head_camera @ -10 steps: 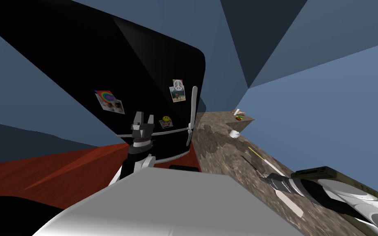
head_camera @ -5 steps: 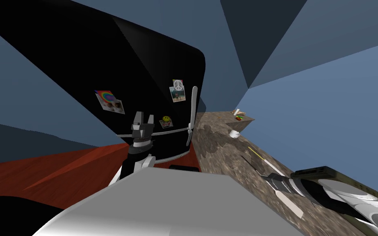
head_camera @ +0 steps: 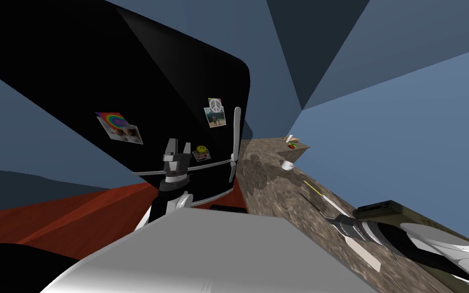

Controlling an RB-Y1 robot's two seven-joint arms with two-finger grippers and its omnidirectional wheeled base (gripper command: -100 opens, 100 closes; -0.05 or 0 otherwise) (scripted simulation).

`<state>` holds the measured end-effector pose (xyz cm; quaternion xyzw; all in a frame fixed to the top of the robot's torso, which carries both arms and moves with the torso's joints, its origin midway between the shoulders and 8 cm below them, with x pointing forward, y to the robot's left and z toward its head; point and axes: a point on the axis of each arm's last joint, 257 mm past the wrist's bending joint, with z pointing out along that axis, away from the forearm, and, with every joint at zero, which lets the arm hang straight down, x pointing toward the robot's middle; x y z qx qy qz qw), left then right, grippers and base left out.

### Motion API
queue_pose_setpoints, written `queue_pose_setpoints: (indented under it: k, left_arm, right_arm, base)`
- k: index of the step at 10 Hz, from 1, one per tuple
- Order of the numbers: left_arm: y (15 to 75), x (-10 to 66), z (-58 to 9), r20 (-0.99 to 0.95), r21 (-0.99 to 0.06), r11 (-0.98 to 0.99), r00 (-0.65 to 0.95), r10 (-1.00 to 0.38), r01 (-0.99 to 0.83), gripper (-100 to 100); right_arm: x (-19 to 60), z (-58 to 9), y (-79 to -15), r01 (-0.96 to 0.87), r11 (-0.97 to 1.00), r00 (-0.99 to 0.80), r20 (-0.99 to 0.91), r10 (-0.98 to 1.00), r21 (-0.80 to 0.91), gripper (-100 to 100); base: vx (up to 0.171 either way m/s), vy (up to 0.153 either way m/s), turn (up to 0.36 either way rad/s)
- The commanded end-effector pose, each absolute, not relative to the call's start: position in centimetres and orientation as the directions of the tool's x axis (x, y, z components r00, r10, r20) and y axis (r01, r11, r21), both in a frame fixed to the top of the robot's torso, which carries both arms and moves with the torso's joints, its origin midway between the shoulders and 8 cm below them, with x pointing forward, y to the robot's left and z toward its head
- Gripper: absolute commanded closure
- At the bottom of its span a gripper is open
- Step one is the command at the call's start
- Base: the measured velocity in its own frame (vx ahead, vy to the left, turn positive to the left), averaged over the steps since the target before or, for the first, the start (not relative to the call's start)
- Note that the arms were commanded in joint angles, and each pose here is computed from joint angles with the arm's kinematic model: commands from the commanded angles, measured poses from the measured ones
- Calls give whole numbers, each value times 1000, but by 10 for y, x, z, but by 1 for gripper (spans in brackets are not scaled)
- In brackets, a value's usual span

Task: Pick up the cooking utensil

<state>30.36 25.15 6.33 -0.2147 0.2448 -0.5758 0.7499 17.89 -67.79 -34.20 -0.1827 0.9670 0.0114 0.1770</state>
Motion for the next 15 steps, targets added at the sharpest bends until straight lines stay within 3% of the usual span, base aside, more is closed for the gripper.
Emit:
queue_pose_setpoints:
  k: [1, 15]
  left_arm:
    - [252, 304, 63, -120, -604, 245, 217, -969, 759, 0]
    - [252, 304, 63, -120, -604, 245, 217, -969, 759, 0]
  right_arm:
    - [183, -342, -672, -376, 926, -862, -353, -365, -41, 100]
    - [176, -332, -624, -459, 888, -833, -343, -435, -11, 100]
  base:
    - [42, -20, -60]
    - [46, -14, -76]
